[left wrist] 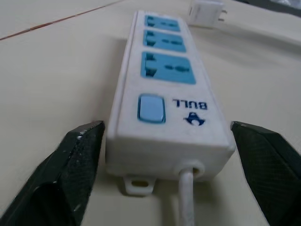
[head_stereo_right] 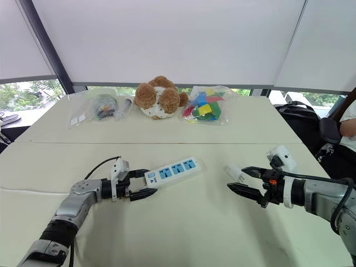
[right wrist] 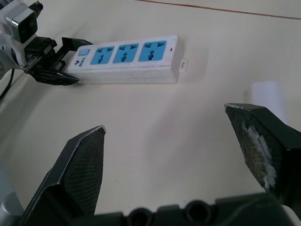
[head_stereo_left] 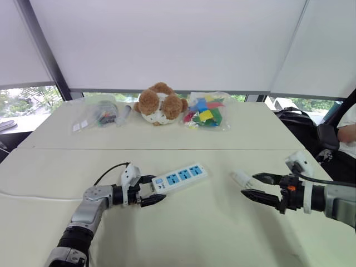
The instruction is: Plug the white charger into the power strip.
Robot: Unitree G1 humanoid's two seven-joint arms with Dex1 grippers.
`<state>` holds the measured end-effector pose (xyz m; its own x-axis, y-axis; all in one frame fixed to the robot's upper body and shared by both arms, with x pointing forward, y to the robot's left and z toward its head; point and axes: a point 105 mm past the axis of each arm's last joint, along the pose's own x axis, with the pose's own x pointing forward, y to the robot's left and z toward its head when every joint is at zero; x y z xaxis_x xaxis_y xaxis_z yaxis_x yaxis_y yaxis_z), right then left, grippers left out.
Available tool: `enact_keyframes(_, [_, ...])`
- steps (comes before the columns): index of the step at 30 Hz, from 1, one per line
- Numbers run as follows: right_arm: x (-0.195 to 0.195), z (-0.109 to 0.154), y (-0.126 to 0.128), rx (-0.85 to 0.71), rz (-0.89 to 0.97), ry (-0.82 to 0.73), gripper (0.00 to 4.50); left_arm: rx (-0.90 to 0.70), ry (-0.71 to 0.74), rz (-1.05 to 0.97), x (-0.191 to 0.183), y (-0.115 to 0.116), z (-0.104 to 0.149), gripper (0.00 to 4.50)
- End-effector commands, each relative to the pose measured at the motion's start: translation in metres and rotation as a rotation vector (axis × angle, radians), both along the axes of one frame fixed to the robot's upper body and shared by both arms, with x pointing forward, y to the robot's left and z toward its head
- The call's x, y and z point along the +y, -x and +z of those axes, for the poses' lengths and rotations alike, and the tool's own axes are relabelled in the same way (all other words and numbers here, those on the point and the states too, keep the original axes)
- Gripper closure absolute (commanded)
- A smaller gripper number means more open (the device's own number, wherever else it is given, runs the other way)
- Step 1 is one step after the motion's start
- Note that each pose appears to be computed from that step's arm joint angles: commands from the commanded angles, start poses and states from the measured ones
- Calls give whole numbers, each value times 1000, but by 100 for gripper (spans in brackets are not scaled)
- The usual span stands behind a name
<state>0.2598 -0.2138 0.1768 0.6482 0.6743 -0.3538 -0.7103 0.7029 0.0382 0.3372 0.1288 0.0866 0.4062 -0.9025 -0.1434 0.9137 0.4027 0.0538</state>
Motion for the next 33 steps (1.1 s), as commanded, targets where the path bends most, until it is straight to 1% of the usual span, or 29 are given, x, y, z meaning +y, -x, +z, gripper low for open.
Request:
enact_keyframes(1, [-1, 13, -1, -57, 2, 25, 0, -56, 1, 6, -2, -6, 9, 150])
enact_keyframes(5, [-4, 13, -1, -55, -5, 31, 0, -53, -2, -27, -6, -5, 12, 149])
enact_keyframes(7, [-5, 12, -1, -51, -5, 31, 0, -53, -29, -79, -9, -1, 11, 149])
enact_keyframes(12, [-11, 10, -5, -46, -16, 39, 0, 6, -156, -300, -16, 17, -6, 149])
enact_keyframes(15, [-12, 10, -6, -45, -16, 43, 0, 23, -251, -386, -14, 20, -19, 149])
enact_keyframes(18, [-12, 10, -5, -43, -15, 46, 0, 21, -310, -424, -12, 19, -26, 149])
enact_keyframes(22, [-17, 11, -5, -41, -41, 50, 0, 3, -321, -438, -11, 14, -24, 149])
enact_keyframes(25, [-22, 8, -3, 13, -40, 68, 0, -10, -354, -474, -11, 16, -28, 149])
enact_keyframes(27, [-28, 8, -6, 62, -79, 82, 0, 11, -346, -481, -11, 18, -31, 149])
enact_keyframes(30, [-32, 12, -12, 130, -70, 127, 0, 64, -323, -487, -12, 21, -34, 149])
enact_keyframes(33, [-37, 19, -23, 141, -49, 184, 0, 123, -302, -491, -13, 23, -37, 149])
